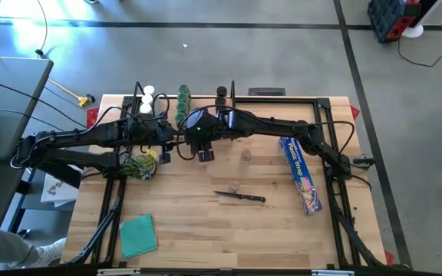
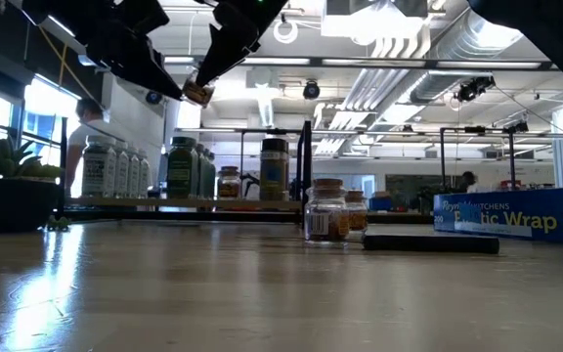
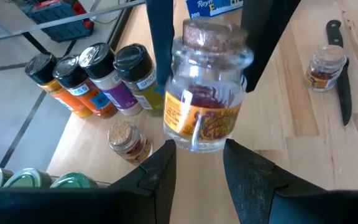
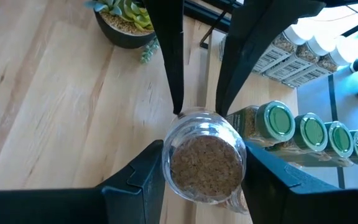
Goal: Shelf spices
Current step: Put the brown lid seasoning bottle on the shelf
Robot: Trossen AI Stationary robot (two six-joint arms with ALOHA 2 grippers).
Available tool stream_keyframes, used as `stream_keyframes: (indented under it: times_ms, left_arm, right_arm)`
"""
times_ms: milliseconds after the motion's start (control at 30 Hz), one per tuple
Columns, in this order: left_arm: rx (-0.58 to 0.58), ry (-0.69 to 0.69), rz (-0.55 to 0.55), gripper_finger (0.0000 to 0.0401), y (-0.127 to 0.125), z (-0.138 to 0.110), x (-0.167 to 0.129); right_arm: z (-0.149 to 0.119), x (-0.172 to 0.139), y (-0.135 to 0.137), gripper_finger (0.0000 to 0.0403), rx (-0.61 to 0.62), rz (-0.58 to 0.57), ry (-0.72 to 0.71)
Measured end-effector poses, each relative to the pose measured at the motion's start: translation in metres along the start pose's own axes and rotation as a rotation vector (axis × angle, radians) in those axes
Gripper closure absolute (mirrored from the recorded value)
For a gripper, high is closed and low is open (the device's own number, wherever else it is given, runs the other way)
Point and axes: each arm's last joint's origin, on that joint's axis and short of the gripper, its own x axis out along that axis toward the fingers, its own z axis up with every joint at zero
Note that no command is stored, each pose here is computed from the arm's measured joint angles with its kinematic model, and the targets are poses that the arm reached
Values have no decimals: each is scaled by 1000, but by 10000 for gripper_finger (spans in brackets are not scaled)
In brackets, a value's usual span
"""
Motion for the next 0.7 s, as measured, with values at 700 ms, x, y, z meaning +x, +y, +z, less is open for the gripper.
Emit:
stream_keyframes:
  times_ms: [700]
  left_arm:
    - [21,-38,-27,397,0,2,0]
  right_arm:
    - [5,-2,0,247,9,-11,-46]
